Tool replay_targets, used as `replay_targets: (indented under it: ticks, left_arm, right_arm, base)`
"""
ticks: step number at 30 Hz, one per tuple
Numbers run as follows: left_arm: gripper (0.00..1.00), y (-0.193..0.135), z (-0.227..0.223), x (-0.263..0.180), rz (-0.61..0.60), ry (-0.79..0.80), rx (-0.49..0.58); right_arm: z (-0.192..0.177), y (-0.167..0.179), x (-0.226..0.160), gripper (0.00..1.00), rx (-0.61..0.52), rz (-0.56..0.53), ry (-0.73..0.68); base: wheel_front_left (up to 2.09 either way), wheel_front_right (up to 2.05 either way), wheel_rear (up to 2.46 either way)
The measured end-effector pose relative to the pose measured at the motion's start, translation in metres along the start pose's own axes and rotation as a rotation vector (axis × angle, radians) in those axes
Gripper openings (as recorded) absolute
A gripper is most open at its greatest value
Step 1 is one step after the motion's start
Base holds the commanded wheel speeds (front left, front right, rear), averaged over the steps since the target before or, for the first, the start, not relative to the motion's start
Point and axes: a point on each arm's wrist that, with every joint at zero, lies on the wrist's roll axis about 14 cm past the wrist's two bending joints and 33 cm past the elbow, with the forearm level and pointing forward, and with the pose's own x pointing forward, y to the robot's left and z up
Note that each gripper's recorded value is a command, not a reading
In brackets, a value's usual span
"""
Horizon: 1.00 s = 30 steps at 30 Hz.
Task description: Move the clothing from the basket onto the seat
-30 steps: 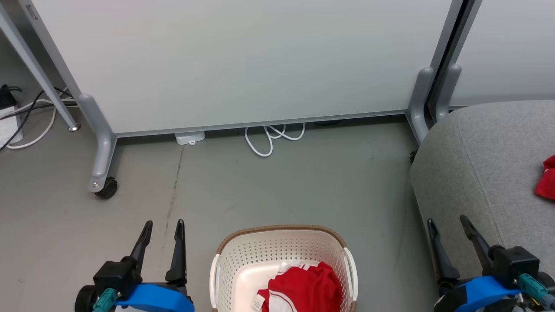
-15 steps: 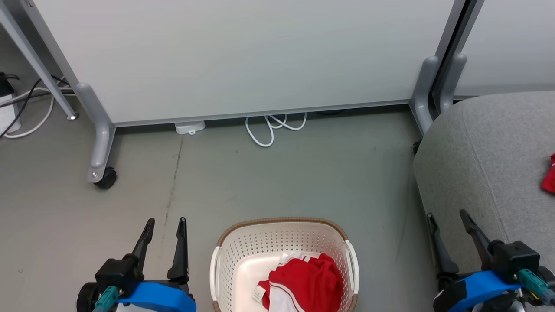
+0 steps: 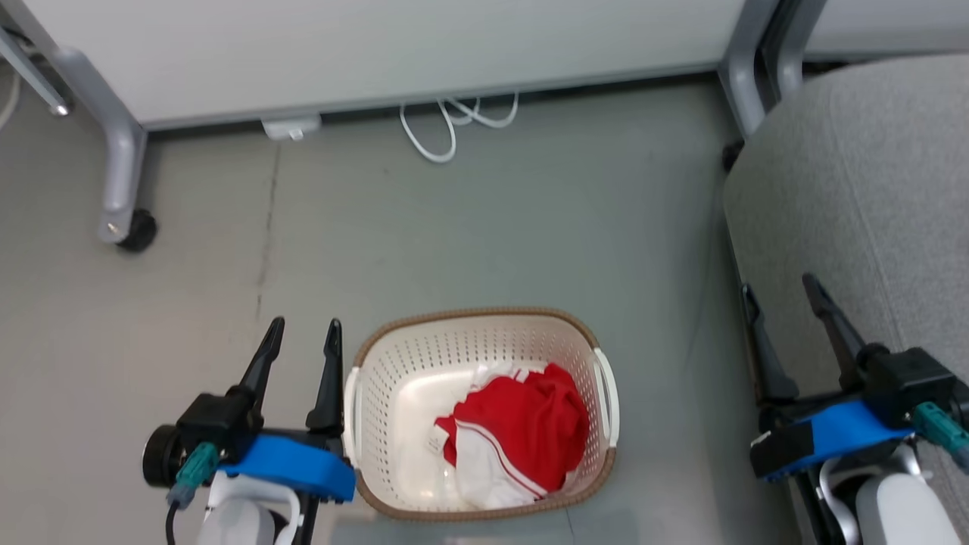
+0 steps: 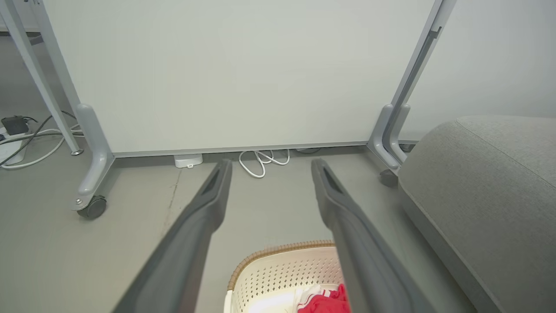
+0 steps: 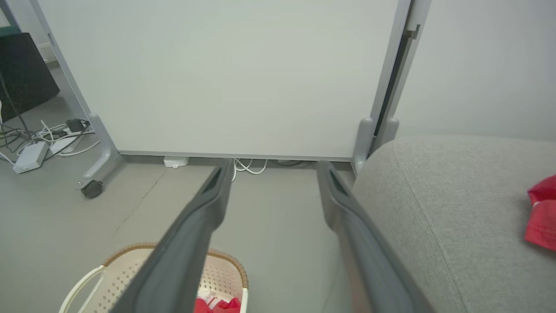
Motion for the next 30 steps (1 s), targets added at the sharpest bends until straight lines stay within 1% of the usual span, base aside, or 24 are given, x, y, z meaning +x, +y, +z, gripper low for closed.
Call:
replay_targets:
  ticks: [5,6,7,8,12,13,14,17,18,19,21,23,24,30]
  left_arm:
    - [1.00,-0.009,-0.025,0.034,-0.053,0.065,0.001]
    - [1.00,-0.009,-0.025,0.034,-0.053,0.065,0.001]
    - [1.00,-0.014,-0.039,0.047,-0.081,0.099,0.003]
    - [1.00,-0.014,-0.039,0.047,-0.081,0.099,0.003]
    - [1.00,-0.029,-0.074,0.071,-0.146,0.180,-0.002]
    - [1.00,-0.038,-0.095,0.079,-0.185,0.228,-0.005]
    - [1.00,-0.044,-0.105,0.083,-0.206,0.252,-0.006]
    - [1.00,-0.061,-0.136,0.090,-0.270,0.327,-0.012]
    - [1.00,-0.061,-0.136,0.090,-0.270,0.327,-0.012]
    - [1.00,-0.072,-0.156,0.093,-0.311,0.374,-0.018]
    - [1.00,-0.081,-0.174,0.095,-0.347,0.418,-0.021]
    - [1.00,-0.084,-0.183,0.095,-0.361,0.439,-0.022]
    - [1.00,-0.089,-0.201,0.095,-0.382,0.486,-0.028]
    - [1.00,-0.110,-0.246,0.091,-0.456,0.600,-0.047]
  right_arm:
    - [-0.010,-0.007,0.027,1.00,-0.013,-0.003,0.002]
    - [-0.010,-0.007,0.027,1.00,-0.013,-0.003,0.002]
    - [-0.017,-0.009,0.037,1.00,-0.014,-0.004,0.008]
    - [-0.017,-0.009,0.037,1.00,-0.014,-0.004,0.008]
    - [-0.034,-0.016,0.054,1.00,-0.021,-0.008,0.028]
    - [-0.044,-0.019,0.061,1.00,-0.024,-0.009,0.040]
    - [-0.049,-0.020,0.063,1.00,-0.026,-0.012,0.048]
    - [-0.065,-0.027,0.067,1.00,-0.034,-0.022,0.075]
    - [-0.065,-0.027,0.067,1.00,-0.034,-0.022,0.075]
    - [-0.072,-0.030,0.070,1.00,-0.038,-0.029,0.083]
    - [-0.080,-0.034,0.071,1.00,-0.042,-0.036,0.094]
    - [-0.084,-0.036,0.071,1.00,-0.043,-0.038,0.099]
    - [-0.091,-0.039,0.072,1.00,-0.047,-0.044,0.111]
    - [-0.113,-0.048,0.072,1.00,-0.051,-0.066,0.147]
  base:
    - [0.00,0.00,0.00]
    - [0.00,0.00,0.00]
    - [0.00,0.00,0.00]
    - [0.00,0.00,0.00]
    - [0.00,0.00,0.00]
    - [0.00,0.00,0.00]
    - [0.00,0.00,0.00]
    - [0.00,0.00,0.00]
    - [0.00,0.00,0.00]
    - [0.00,0.00,0.00]
    - [0.00,0.00,0.00]
    - [0.00,0.00,0.00]
    - [0.00,0.00,0.00]
    - [0.00,0.00,0.00]
